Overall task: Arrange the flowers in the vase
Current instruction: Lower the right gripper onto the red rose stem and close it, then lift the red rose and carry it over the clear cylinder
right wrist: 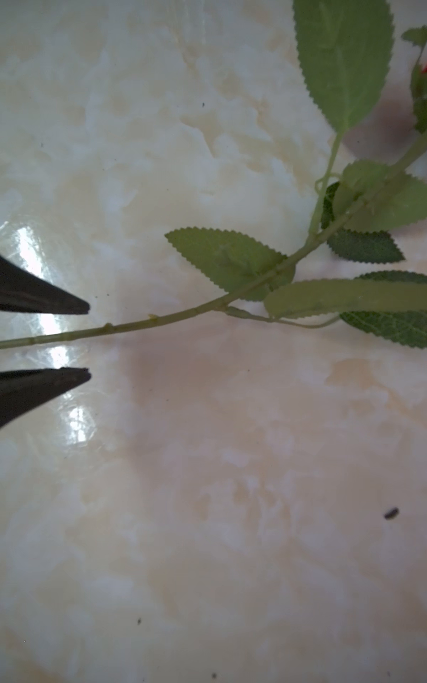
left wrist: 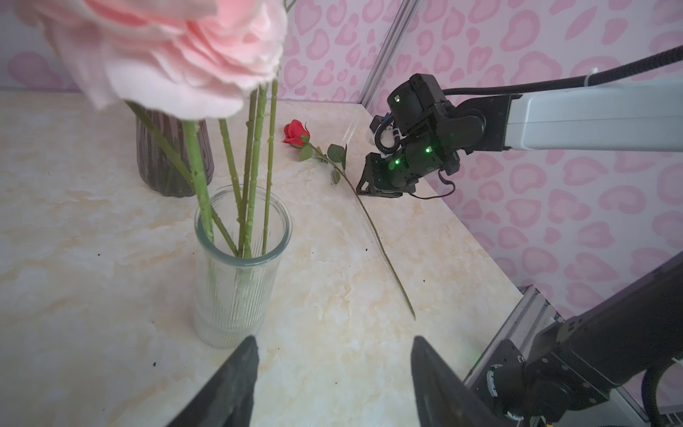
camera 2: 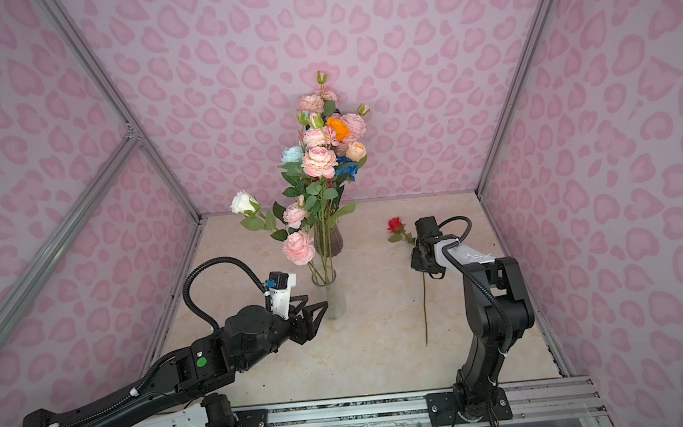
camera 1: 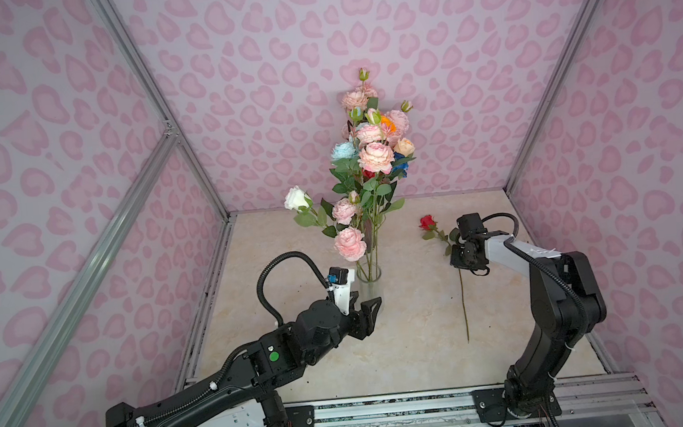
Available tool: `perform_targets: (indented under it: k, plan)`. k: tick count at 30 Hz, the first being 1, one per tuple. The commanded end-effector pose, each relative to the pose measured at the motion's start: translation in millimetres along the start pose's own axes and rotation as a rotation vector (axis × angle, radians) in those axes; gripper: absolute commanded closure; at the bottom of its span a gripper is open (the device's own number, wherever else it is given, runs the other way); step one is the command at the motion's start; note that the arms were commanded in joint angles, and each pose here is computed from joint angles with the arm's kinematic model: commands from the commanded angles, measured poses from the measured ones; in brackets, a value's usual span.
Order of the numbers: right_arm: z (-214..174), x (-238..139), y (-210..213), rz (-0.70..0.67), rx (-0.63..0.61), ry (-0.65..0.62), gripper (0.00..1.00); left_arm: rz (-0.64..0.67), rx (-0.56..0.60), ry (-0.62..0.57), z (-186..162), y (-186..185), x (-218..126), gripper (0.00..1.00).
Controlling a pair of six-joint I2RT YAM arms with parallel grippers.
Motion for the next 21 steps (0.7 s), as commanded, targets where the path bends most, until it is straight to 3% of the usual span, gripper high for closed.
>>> perform_targets:
  k: [1,8,13,21]
  plan:
    - [-8,16,-2,-0.021,-0.05,0.063,0.75,-0.015,-0.028,-0.011,2,-3,3,0.33]
    - [-11,26,0,0.016,-0.02,0.068,0.83,-0.006,-0.035,0.017,-5,-3,10,0.33]
    - [-5,14,0,0.036,0.008,0.021,0.99,0.006,-0.039,0.006,-2,-1,7,0.33]
    - [9,-43,7,0.172,0.085,-0.18,1.0,0.06,-0.074,-0.068,6,15,-8,0.33]
Point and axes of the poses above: each gripper's point midway between its finger pads, its own x axis out along the fingers, its own y axis along the line the jaws close on, z = x × y, the point moved 2 cm from there along -x, back along the fingers, and after that the axes turned 2 degrees about x, right-handed, at the moved point
